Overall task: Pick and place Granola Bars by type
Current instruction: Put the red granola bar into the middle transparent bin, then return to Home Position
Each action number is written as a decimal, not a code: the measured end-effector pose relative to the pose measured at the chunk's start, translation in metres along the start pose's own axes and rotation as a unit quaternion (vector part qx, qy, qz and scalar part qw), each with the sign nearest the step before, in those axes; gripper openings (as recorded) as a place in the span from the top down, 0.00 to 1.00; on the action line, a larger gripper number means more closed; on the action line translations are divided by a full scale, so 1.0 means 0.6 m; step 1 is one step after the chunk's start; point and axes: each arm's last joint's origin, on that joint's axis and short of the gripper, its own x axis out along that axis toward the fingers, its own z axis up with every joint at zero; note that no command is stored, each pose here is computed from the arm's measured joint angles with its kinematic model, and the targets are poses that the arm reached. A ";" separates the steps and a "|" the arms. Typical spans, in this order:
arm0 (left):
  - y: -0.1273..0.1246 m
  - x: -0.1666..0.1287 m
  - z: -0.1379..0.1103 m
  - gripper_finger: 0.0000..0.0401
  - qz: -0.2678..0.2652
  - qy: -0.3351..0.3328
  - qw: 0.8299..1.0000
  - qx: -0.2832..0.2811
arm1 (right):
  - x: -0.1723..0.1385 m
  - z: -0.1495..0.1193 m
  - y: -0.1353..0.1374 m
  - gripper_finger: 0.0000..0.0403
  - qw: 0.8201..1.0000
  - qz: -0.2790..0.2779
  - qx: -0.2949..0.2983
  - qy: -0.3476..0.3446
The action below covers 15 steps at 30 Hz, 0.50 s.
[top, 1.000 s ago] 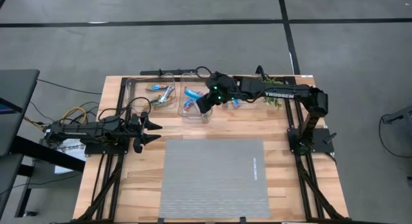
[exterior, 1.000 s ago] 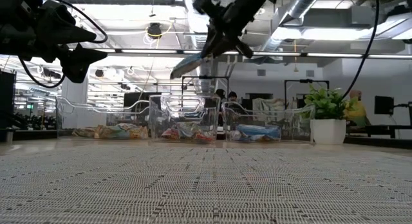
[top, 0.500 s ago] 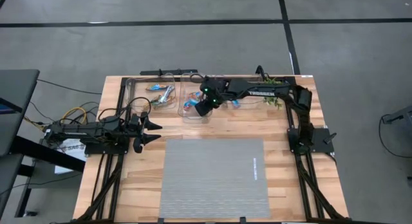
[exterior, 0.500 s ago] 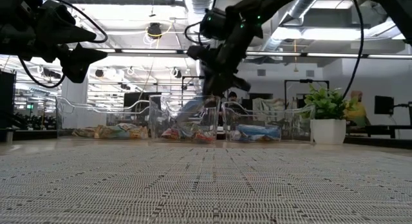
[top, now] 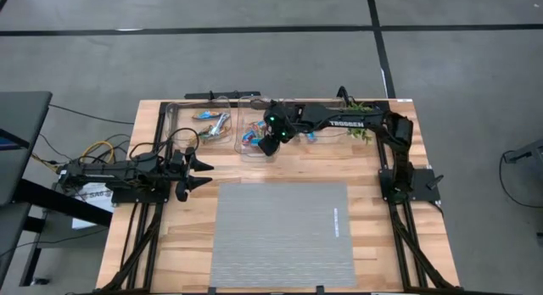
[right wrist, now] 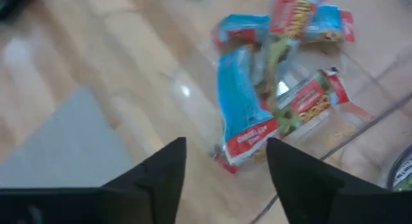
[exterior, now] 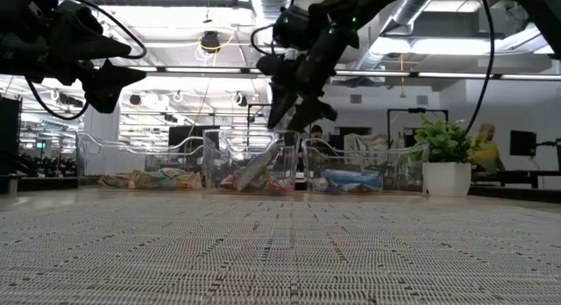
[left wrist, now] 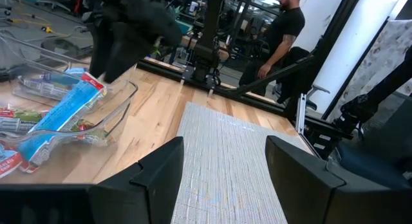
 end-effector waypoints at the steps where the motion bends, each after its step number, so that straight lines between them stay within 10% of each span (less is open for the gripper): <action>1: 0.000 0.000 0.000 0.47 0.000 0.000 1.000 0.000 | -0.005 -0.003 0.006 0.50 1.000 0.002 -0.013 0.000; 15: 0.000 0.000 0.000 0.47 0.000 0.000 1.000 0.000 | -0.139 -0.123 0.064 0.38 0.966 0.085 -0.171 -0.174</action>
